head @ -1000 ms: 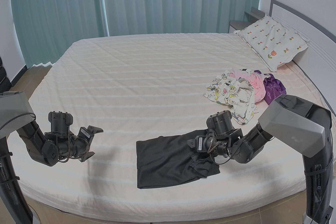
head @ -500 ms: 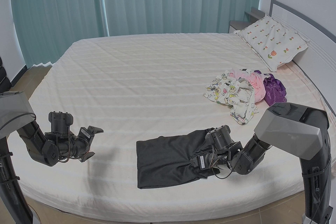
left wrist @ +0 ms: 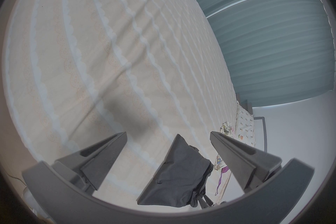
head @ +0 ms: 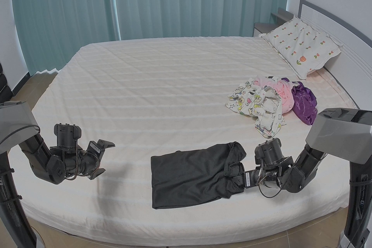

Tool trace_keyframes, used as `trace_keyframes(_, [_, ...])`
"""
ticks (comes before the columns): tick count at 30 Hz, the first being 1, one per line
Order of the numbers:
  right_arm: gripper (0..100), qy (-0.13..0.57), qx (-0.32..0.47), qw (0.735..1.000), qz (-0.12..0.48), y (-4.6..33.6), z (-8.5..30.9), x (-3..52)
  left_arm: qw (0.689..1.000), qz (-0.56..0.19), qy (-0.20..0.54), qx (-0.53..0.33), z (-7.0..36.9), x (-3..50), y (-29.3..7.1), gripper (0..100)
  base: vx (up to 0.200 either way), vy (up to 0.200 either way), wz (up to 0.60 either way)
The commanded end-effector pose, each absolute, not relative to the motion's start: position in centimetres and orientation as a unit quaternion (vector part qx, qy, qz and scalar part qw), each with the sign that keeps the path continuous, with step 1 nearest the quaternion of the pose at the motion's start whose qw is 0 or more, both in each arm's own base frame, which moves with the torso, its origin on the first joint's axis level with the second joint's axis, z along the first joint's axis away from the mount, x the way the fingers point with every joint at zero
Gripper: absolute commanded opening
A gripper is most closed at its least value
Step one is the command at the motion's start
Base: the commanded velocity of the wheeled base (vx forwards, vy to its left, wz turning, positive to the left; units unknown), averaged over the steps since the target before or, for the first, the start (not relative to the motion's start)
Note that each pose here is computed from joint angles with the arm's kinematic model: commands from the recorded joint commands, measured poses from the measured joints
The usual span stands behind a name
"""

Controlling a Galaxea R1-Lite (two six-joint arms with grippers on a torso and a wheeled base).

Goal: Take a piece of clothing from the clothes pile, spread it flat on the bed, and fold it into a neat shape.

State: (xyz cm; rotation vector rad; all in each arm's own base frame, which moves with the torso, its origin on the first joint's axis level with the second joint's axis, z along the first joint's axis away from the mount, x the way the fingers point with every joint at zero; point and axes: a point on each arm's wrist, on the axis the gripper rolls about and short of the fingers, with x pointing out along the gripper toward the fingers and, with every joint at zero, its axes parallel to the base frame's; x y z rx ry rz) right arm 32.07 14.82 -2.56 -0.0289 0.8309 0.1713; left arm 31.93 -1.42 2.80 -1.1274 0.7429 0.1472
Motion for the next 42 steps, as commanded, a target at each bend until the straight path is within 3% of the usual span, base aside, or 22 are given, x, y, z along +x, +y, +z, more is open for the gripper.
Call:
trace_keyframes(1, [100,0.424,-0.023,0.903,0.062,11.7,-3.2,31.3,0.778,0.068,0.343,-0.521,2.8,32.0,-1.4,100,0.0,0.0,0.0])
trace_keyframes(10, [100,0.413,0.0,0.911,0.021,7.2,-3.1,31.7,0.778,0.068,0.343,-0.521,2.8,32.0,-1.4,100,0.0,0.0,0.0])
trace_keyframes(15, [100,0.4,0.05,0.913,0.057,6.6,-2.0,31.1,0.778,0.069,0.342,-0.522,2.8,32.0,-1.4,100,0.0,0.0,0.0])
trace_keyframes(20, [100,0.415,0.137,0.896,0.08,8.7,-2.1,30.6,0.778,0.068,0.343,-0.521,2.8,32.0,-1.4,100,0.0,0.0,0.0])
trace_keyframes(22, [100,0.436,0.177,0.878,0.093,9.9,-2.9,30.3,0.778,0.069,0.343,-0.522,2.8,32.0,-1.4,100,0.0,0.0,0.0])
trace_keyframes(33, [100,0.442,0.182,0.871,0.116,12.1,-5.7,31.3,0.778,0.069,0.342,-0.522,2.8,32.0,-1.4,100,0.0,0.0,0.0])
trace_keyframes(34, [0,0.442,0.179,0.871,0.116,12.1,-5.8,31.3,0.777,0.07,0.344,-0.522,2.6,32.1,-1.4,100,0.0,0.0,0.0])
trace_keyframes(42, [0,0.444,0.155,0.875,0.113,11.8,-5.8,30.8,0.778,0.07,0.344,-0.522,2.6,32.2,-1.4,100,0.0,0.0,0.0])
